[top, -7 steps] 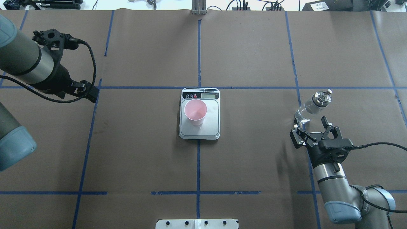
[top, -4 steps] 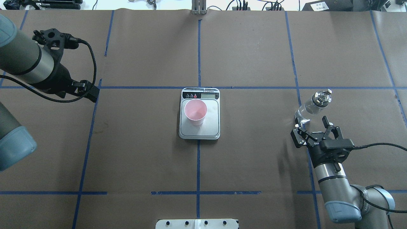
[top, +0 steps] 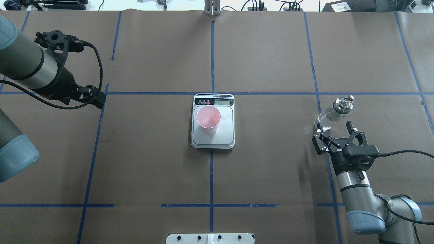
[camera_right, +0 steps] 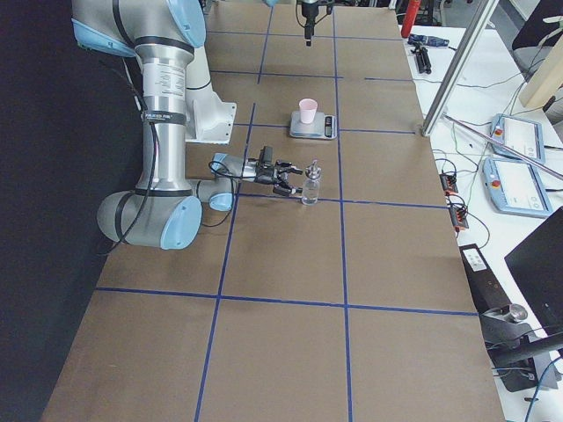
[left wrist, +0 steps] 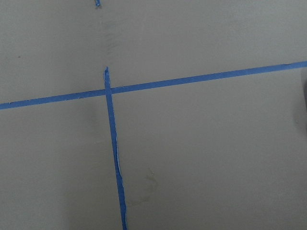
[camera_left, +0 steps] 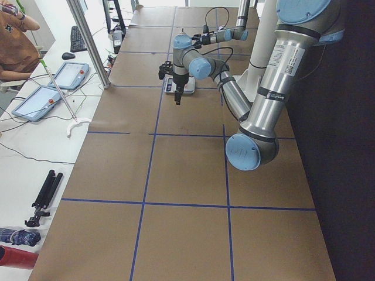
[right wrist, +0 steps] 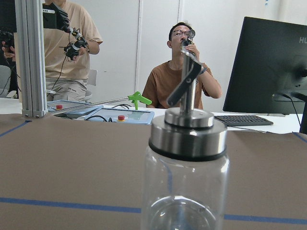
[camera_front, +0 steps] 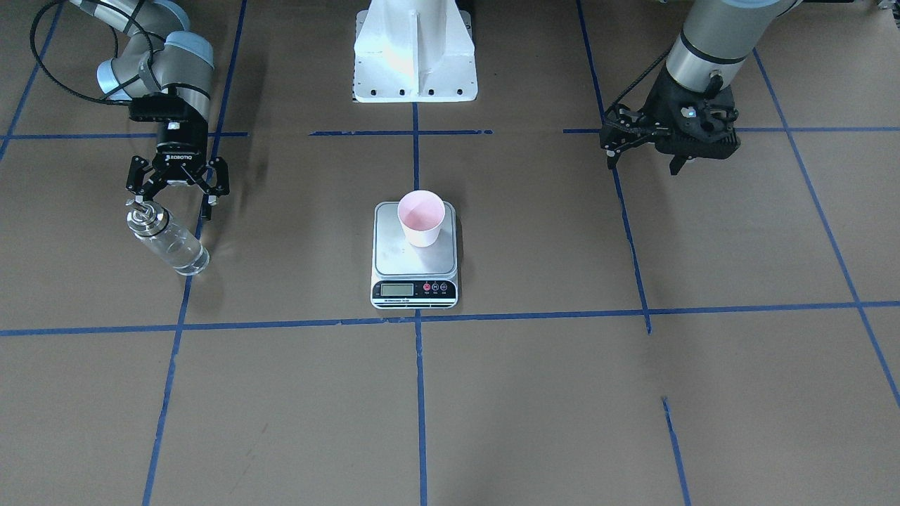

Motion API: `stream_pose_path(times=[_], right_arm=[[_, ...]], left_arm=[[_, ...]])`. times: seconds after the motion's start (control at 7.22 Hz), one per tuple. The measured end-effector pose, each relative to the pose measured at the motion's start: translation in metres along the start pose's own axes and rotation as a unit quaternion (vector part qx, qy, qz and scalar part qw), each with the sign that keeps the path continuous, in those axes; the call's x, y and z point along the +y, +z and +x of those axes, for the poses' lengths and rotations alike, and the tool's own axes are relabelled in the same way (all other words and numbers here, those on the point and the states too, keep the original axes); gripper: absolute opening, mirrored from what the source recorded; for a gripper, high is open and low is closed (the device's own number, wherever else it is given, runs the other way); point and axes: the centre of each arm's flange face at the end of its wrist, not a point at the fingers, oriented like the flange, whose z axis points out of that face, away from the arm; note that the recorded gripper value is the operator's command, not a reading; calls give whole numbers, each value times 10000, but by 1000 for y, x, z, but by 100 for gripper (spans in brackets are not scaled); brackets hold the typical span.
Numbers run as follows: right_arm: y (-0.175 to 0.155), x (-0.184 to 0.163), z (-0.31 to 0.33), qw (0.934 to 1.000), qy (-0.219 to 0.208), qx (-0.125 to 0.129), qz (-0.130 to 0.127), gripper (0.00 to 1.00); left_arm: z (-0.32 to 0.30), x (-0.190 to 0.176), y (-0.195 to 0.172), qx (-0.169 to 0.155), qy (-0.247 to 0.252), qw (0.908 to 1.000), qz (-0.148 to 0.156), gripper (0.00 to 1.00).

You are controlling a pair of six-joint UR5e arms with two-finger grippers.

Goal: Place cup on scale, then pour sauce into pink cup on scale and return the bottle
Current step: 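Close the right gripper around the glass bottle body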

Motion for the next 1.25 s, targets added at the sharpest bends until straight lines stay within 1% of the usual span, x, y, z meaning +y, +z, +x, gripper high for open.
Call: stream_pose_path(times=[0.83,1.25], right_arm=[[16,-3,10,9998,-97,152,55,100],[23,-8,5,9999,-67,156,17,100]], left_arm=[[0,1,-1,9,7,10000,9,100],[0,1,-1,7,6,10000,7,100]])
